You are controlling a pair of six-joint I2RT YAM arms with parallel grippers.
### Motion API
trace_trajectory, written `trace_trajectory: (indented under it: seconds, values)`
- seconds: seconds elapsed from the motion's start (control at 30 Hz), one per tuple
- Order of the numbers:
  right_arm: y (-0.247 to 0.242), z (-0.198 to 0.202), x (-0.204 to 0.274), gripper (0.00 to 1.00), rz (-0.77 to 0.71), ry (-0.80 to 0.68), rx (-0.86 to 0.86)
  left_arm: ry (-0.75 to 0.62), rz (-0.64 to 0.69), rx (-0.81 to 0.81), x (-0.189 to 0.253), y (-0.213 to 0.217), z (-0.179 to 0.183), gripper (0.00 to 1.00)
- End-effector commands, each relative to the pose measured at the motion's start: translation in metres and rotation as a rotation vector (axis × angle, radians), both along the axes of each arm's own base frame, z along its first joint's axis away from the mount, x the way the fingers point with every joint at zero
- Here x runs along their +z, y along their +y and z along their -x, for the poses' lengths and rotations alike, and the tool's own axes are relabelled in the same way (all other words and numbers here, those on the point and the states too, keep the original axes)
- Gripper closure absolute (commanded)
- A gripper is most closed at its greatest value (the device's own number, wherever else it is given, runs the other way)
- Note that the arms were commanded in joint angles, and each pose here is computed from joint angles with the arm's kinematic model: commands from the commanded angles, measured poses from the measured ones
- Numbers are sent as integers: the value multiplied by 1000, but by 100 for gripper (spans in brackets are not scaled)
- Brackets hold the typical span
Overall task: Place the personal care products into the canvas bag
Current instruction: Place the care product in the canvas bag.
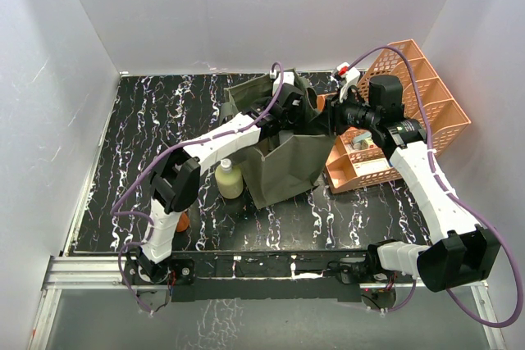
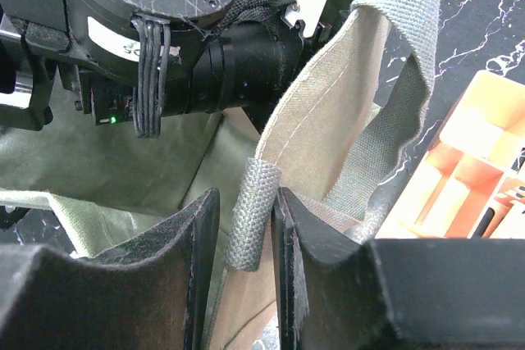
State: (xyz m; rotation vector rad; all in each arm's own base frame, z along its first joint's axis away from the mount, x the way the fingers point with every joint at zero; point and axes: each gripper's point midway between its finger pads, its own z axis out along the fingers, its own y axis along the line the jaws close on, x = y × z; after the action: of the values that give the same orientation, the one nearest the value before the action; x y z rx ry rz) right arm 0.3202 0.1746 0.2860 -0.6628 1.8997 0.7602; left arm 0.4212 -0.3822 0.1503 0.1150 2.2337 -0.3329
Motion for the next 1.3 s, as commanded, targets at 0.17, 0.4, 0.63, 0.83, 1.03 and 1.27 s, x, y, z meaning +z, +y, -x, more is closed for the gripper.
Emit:
trace_trajectory:
  seconds: [0.17,0.4,0.63,0.83,1.03,1.27]
  values:
    - [-1,1,9,66,2,-50,8,-15,115,-29,40,-11,6,49]
    - [0,2,11,66,0,-49,14,-21,126,-43,44,-12,4,41]
    - [0,1,11,66,-1,-47,15,-30,142,-66,51,-13,4,35]
    - [0,-1,12,66,2,-45,15,-58,148,-89,65,-11,6,30]
    - [1,-3,13,66,1,-46,14,-90,148,-111,78,-8,9,27]
    - [0,-2,15,66,5,-55,11,-135,154,-162,98,-5,13,22]
